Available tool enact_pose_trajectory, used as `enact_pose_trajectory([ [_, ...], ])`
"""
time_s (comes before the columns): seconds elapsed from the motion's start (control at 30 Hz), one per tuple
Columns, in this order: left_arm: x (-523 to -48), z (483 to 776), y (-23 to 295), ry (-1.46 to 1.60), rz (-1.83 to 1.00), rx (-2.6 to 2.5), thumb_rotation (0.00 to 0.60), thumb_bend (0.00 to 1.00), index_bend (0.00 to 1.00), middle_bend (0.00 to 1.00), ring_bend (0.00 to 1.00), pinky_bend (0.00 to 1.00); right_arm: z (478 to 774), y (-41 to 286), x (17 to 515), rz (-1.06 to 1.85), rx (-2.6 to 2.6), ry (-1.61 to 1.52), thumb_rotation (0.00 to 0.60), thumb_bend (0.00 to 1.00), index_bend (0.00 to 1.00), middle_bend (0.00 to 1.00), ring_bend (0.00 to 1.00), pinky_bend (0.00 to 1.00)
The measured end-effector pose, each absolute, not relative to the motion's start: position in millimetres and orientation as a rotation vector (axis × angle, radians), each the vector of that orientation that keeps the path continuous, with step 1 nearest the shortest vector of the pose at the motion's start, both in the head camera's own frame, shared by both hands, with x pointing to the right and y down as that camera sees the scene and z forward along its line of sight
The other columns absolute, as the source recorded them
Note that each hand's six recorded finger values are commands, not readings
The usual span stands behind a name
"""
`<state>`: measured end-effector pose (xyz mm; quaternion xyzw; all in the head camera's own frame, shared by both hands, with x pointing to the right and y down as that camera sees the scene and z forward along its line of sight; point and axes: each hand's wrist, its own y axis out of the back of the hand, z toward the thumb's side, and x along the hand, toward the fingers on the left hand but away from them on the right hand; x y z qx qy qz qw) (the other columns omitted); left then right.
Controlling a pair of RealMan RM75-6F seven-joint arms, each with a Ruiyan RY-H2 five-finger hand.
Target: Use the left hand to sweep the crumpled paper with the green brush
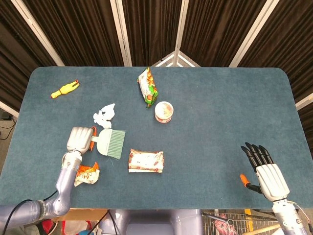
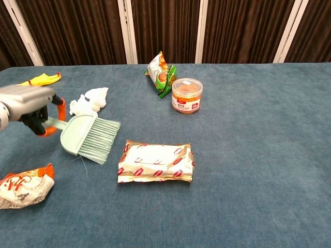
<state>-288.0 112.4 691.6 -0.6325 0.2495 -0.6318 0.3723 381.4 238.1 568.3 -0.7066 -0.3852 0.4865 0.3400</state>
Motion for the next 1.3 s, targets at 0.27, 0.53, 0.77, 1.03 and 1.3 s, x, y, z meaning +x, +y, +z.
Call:
enact_pose_trajectory([
  [0.27, -269, 645, 60, 0.664, -1.515, -1.510, 0.600, 0.77, 0.80, 1.00, 1.00, 1.00, 568, 238, 382, 1.268, -1.839, -1.009, 0.600, 0.34, 0.00, 0.00, 0.00, 0.00],
  [0.53, -244, 637, 24, 0.676, -1.493, -1.461, 0.600, 0.77, 0.81, 1.00, 1.00, 1.00, 569, 236, 384, 1.278, -1.849, -1.030, 0.600, 0.34, 0.00, 0.00, 0.00, 0.00],
  [0.77, -233, 655, 2, 0.673, -1.542, -1.425, 0.600, 0.77, 0.81, 1.00, 1.00, 1.00, 569, 234, 386, 1.289, -1.859, -1.051, 0.600, 0.34, 0.00, 0.00, 0.00, 0.00],
  [1.03, -230, 693, -4, 0.597, -1.622, -1.402, 0.600, 0.77, 0.81, 1.00, 1.00, 1.00, 571, 233, 387, 1.296, -1.874, -1.060, 0.600, 0.34, 0.00, 0.00, 0.00, 0.00],
  [1.3, -236, 718, 9, 0.481, -1.637, -1.381, 0.600, 0.77, 0.81, 1.00, 1.00, 1.00, 570, 233, 387, 1.298, -1.874, -1.056, 0.600, 0.34, 0.00, 0.00, 0.00, 0.00],
])
